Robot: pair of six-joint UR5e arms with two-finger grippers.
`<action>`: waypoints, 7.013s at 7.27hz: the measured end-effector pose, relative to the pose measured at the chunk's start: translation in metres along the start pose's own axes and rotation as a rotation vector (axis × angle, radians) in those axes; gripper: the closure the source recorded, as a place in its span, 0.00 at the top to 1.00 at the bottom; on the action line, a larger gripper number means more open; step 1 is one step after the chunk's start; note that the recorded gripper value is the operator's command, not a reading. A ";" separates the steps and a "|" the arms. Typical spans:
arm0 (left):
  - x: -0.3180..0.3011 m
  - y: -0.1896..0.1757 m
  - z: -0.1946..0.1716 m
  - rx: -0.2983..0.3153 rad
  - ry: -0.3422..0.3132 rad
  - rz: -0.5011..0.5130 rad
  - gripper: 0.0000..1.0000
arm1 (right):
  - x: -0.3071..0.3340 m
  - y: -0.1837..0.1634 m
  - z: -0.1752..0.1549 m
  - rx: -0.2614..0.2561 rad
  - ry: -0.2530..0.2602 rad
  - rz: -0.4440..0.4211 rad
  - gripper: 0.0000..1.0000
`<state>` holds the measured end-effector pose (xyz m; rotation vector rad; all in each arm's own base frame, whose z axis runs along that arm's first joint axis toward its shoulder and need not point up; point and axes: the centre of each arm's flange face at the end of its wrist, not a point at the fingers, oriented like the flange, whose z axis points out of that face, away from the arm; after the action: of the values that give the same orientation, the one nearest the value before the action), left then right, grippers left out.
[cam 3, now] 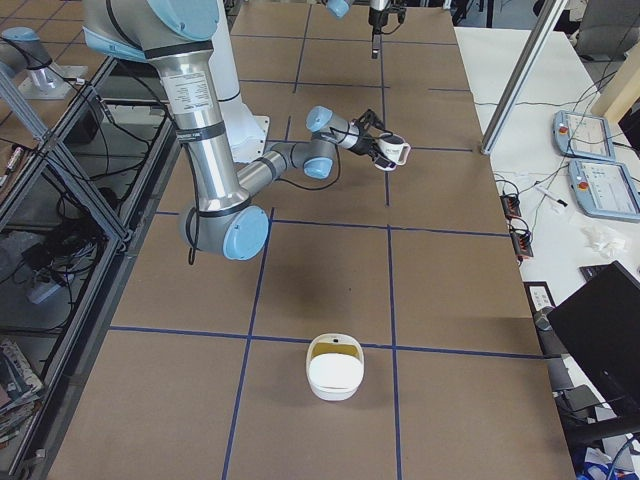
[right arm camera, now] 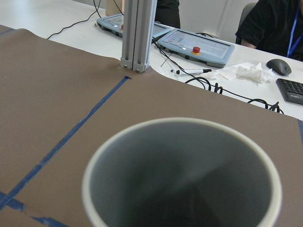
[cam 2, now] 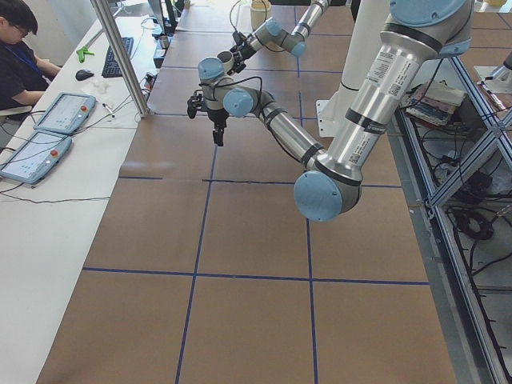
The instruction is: Left arm hands cup to right arm to dump lemon
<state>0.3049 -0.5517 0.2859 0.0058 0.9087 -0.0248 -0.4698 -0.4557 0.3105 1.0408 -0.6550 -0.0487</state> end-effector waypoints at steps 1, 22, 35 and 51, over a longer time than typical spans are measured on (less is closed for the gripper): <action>0.029 -0.004 0.000 -0.003 0.018 -0.069 1.00 | -0.038 -0.009 -0.002 0.003 0.020 -0.071 0.17; 0.219 0.014 0.032 -0.087 0.150 -0.279 0.39 | -0.179 -0.046 -0.018 0.027 -0.067 0.021 0.19; 0.222 0.023 0.042 -0.102 0.144 -0.264 0.00 | -0.182 -0.038 -0.019 0.019 -0.072 0.019 1.00; 0.210 0.011 0.056 -0.093 0.112 -0.266 0.00 | -0.183 -0.032 -0.020 0.013 -0.075 0.015 1.00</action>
<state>0.4783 -0.5457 0.1551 -0.2022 1.0169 -0.2309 -0.5997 -0.3954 0.1898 1.0502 -0.7323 -0.0710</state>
